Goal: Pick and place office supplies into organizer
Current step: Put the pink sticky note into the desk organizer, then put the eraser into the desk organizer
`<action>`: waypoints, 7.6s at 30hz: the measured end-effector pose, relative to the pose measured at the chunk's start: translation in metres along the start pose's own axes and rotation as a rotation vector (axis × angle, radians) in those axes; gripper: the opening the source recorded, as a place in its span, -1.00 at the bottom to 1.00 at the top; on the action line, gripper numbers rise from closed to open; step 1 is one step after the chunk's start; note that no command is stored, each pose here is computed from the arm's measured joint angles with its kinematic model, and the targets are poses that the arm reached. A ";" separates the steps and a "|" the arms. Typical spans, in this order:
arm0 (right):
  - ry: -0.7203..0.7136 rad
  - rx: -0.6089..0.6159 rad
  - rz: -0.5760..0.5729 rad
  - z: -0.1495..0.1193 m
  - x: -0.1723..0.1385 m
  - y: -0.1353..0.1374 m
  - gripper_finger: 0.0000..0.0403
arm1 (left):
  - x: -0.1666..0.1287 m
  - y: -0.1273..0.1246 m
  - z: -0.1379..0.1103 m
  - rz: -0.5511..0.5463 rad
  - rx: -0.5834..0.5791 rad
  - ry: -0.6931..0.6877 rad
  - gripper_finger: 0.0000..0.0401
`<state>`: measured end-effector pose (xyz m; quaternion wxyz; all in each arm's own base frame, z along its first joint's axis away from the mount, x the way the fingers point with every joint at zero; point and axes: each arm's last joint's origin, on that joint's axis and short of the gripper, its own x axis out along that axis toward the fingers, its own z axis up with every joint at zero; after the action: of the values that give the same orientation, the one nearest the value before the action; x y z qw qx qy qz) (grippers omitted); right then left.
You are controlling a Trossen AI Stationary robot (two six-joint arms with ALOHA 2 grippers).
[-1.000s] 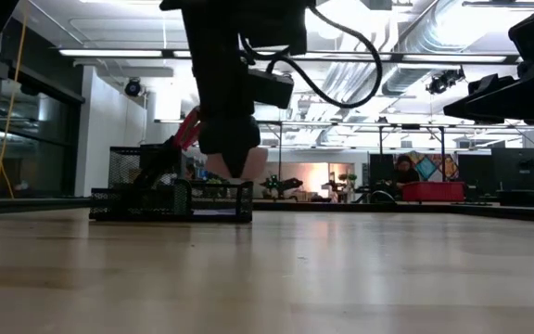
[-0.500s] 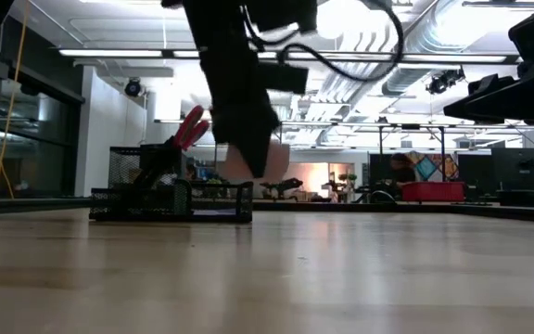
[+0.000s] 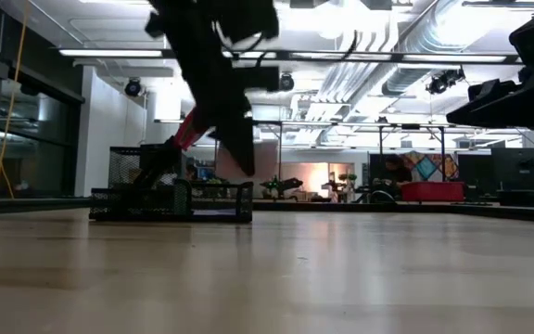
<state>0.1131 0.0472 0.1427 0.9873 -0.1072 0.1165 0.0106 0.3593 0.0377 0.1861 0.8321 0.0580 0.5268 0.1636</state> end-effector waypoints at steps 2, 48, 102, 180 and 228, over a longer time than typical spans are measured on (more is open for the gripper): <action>0.003 -0.002 0.000 0.000 0.000 0.000 -0.16 | 0.006 0.014 -0.006 0.020 -0.033 0.026 -0.25; 0.035 -0.019 0.005 -0.004 0.000 0.000 -0.16 | 0.009 0.070 -0.033 0.179 -0.175 0.104 -0.25; 0.034 -0.019 0.006 -0.004 0.000 0.000 -0.16 | 0.008 0.073 -0.049 0.202 -0.416 0.349 0.71; 0.047 -0.026 0.007 -0.005 0.000 0.001 -0.16 | -0.073 -0.149 -0.076 -0.250 -0.161 0.314 0.72; 0.054 -0.029 0.008 -0.006 0.000 0.001 -0.16 | -0.103 -0.244 -0.119 -0.447 -0.354 0.248 0.50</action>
<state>0.1117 0.0466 0.1371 0.9821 -0.1216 0.1433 0.0132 0.2644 -0.2349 0.1566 0.7739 -0.2256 0.5875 0.0716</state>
